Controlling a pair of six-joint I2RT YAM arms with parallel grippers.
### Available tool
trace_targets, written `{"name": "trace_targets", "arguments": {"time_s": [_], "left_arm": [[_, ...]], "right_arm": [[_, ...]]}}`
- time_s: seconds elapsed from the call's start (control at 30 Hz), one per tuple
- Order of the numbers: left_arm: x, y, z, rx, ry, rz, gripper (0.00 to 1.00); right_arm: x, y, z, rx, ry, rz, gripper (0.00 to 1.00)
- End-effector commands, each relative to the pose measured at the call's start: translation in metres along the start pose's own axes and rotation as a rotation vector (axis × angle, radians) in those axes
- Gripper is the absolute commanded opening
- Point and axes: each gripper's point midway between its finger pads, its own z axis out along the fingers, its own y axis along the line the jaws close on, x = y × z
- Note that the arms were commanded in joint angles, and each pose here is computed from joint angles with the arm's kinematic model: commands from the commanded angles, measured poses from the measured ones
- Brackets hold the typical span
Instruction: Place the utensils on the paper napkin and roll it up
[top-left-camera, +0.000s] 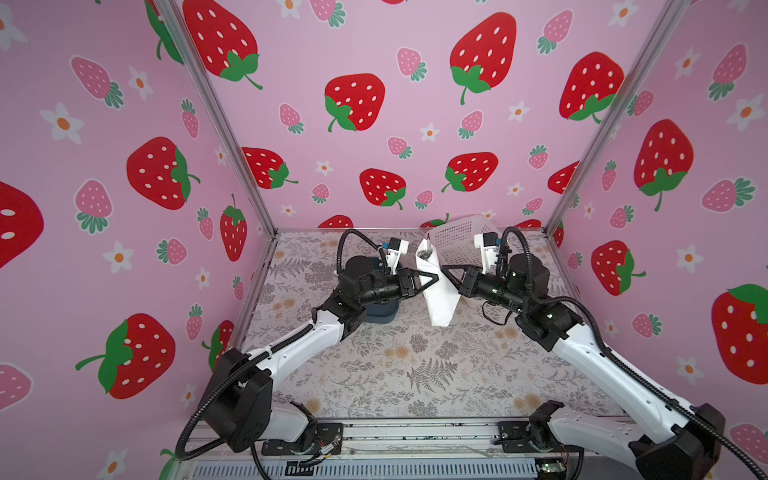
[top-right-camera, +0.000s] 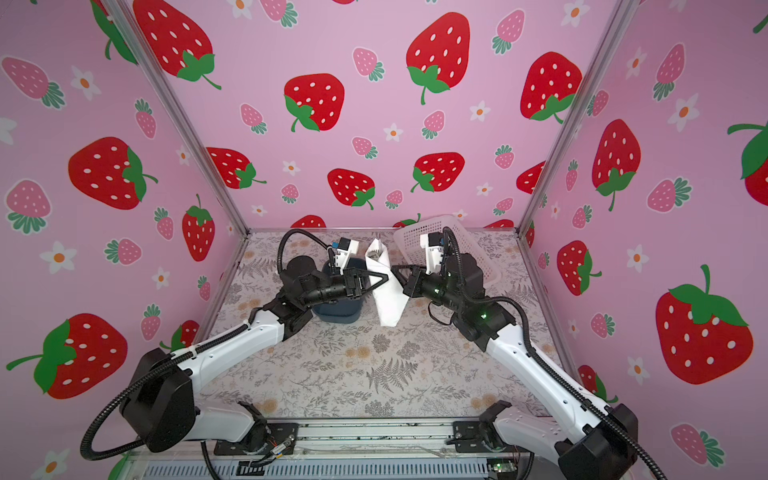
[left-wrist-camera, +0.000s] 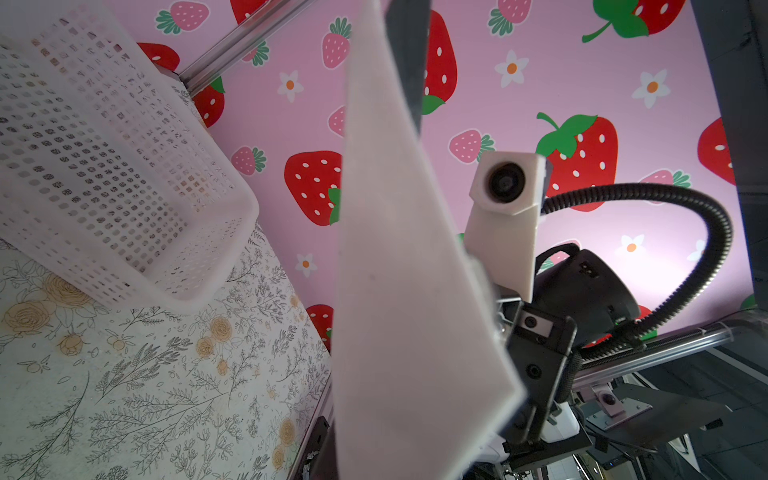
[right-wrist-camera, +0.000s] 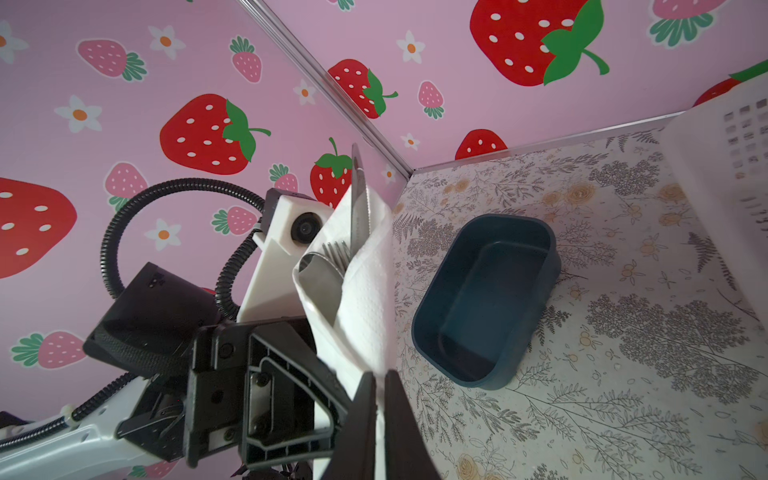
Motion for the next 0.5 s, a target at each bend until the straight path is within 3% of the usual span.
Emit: {"name": "trace_targets", "arguments": {"time_s": [0.0,0.2,0.47], "left_arm": [[-0.007,-0.031,-0.004,0.079,-0.015,0.067,0.14],[-0.009,-0.028,-0.005,0.060,-0.024,0.071,0.13],[-0.012,-0.026,-0.007,0.048,-0.035,0.071,0.13]], "right_arm": [[-0.007,-0.001,-0.003,0.021,-0.037,0.017,0.11],[-0.018,0.022,-0.026,-0.034,-0.076,-0.024,0.18],[0.014,0.032,-0.038,-0.095,0.074,-0.072,0.25]]}}
